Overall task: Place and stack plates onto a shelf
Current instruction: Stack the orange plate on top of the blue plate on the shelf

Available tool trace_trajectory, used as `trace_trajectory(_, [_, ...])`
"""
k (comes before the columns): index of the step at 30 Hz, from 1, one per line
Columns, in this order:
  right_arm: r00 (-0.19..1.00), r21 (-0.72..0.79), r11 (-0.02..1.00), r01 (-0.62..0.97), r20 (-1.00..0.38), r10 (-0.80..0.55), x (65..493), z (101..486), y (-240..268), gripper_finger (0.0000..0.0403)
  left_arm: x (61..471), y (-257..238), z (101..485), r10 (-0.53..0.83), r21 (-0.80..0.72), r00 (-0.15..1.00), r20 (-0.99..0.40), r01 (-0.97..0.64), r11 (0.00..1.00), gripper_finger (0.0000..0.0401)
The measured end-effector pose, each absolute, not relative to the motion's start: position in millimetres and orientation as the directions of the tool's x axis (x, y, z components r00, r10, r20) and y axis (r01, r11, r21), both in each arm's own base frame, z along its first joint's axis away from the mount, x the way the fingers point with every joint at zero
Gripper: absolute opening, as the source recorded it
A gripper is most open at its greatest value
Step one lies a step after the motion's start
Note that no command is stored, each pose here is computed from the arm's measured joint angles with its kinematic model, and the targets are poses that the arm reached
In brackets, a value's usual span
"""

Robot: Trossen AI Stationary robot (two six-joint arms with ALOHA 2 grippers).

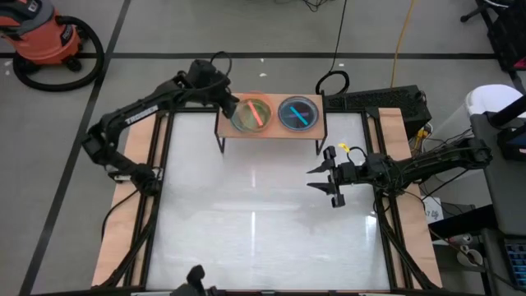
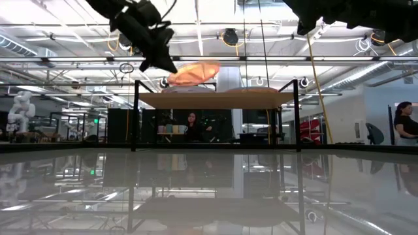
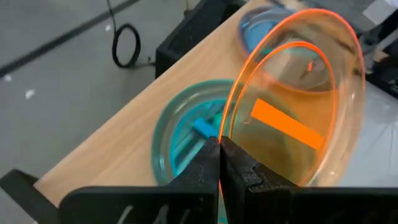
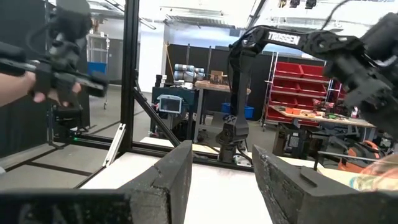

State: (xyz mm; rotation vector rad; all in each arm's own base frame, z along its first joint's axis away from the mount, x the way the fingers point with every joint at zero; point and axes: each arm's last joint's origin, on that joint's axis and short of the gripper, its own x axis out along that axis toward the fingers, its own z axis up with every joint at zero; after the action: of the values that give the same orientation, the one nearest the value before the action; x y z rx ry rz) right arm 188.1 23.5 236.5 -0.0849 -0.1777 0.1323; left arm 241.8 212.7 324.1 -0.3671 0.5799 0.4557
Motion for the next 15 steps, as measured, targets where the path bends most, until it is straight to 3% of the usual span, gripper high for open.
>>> trace_trajectory(6, [0.976,-0.094,0.988,-0.123,0.170,0.138,188.1,236.5,23.5,0.0148,240.7,225.4,313.1,0.309,-0.226,0.720,-0.621,-0.542,0.809,0.0016])
trace_trajectory(15, [0.976,-0.088,0.988,-0.125,0.169,0.138,188.1,236.4,23.5,0.0148,240.2,223.7,315.0,0.323,-0.210,0.714,-0.621,-0.548,0.810,0.0122])
